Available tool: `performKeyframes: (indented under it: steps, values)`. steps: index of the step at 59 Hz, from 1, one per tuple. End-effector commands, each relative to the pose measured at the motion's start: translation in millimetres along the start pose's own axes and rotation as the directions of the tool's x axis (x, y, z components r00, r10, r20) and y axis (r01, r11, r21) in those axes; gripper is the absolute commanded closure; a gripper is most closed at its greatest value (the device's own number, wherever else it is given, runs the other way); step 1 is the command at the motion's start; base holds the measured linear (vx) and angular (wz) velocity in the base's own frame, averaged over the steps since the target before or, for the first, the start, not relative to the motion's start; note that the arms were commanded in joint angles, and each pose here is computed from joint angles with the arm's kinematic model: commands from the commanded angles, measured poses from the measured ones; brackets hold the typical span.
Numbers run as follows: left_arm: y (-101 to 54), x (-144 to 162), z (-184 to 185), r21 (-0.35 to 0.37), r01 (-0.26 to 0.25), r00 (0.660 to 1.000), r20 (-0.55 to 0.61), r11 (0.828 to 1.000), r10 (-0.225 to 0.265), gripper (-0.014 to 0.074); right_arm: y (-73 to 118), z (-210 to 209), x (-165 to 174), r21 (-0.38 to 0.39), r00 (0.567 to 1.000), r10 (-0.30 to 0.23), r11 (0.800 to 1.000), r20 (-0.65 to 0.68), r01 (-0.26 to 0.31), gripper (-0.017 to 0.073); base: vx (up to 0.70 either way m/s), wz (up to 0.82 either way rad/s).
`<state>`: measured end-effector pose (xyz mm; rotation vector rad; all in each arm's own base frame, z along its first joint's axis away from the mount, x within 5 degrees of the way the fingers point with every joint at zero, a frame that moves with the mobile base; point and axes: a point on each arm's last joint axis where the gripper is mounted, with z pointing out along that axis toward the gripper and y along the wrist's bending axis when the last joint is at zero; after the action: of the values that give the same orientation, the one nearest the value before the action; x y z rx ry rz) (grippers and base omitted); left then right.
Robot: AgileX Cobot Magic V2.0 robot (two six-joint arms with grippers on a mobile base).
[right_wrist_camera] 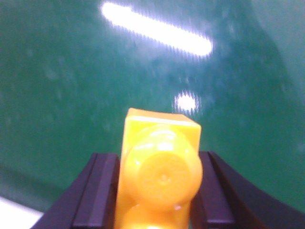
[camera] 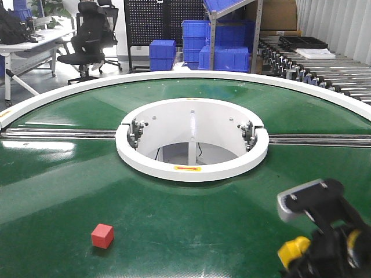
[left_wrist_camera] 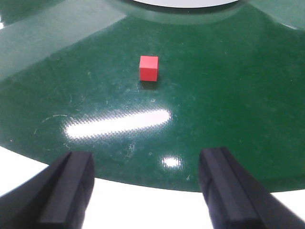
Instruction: Pick red and yellow blocks into blue bin
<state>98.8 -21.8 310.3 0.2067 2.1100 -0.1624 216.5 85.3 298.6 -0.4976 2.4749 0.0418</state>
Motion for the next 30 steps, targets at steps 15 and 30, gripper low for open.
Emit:
performKeyframes:
  steps: [15, 30]
  values:
    - [-3.6, -34.7, 51.5, 0.071, -0.031, 0.99, -0.136, 0.997, 0.04, -0.0016, -3.3, -17.6, -1.5, 0.017, 0.995, -0.014, 1.0, 0.095, 0.012, 0.0332, 0.0, 0.0]
    - [-7.1, -76.4, 116.1, 0.12, -0.084, 0.968, -0.226, 0.989, 0.109, -0.0096, -3.3, -17.4, -1.2, 0.017, 0.996, -0.015, 1.0, 0.093, 0.013, 0.0332, 0.0, 0.0]
